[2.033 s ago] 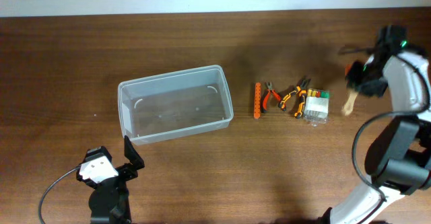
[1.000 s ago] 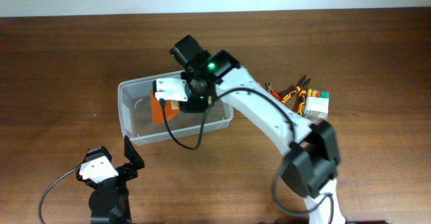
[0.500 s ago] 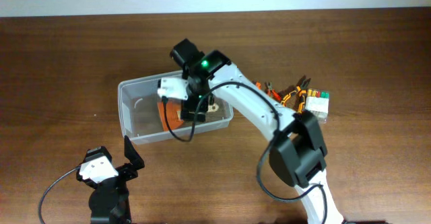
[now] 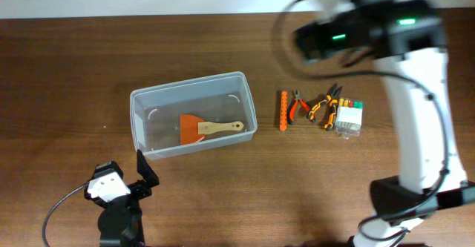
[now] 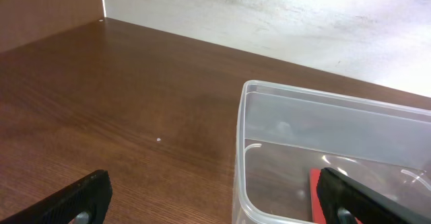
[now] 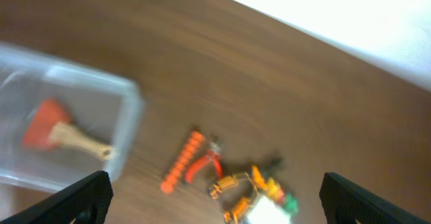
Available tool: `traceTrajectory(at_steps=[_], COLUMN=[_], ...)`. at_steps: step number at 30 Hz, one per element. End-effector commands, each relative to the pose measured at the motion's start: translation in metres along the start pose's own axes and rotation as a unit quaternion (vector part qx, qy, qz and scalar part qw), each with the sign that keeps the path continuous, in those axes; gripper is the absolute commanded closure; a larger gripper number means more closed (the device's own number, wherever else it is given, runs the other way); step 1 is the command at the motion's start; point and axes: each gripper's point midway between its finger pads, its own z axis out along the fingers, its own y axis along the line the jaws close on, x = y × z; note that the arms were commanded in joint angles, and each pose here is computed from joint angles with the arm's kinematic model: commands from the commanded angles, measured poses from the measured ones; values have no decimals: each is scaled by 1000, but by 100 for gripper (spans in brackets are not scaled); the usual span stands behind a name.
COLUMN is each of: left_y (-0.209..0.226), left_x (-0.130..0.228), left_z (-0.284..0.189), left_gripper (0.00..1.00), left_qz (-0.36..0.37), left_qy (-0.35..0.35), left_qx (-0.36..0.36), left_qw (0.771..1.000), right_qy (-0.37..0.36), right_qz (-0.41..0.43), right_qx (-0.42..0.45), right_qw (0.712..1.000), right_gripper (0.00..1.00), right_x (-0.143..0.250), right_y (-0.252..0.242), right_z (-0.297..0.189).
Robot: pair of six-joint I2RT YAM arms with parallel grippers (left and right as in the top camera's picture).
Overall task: Pack container
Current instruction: 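Move the right gripper to the bit case and grasp it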
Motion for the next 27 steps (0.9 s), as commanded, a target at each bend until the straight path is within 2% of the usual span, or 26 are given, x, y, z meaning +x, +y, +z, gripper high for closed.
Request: traceTrajectory(at_steps=[1,6,12,19,27], left_y=[0,0,0,0,0], left_x=[1,1,1,1,1], left_z=[0,0,0,0,0], left_gripper=[1,1,1,1,1], left_qz=[5,5,5,5,5], left_qy=[0,0,0,0,0], left_qx=[0,0,0,0,0], left_qw=[1000,1000,1000,1000,1000], right_qy=[61,158,235,270,273], right_qz=[184,265,301,306,313], right_qx=[27,28,20,16,28], right_qw=[981,951,924,913,909], right_gripper=[1,2,6,16,16], right_x=[41,113,182,229,258], right_y=[-63,-101,-101,-89,-87], right_z=[27,77,133,165,189])
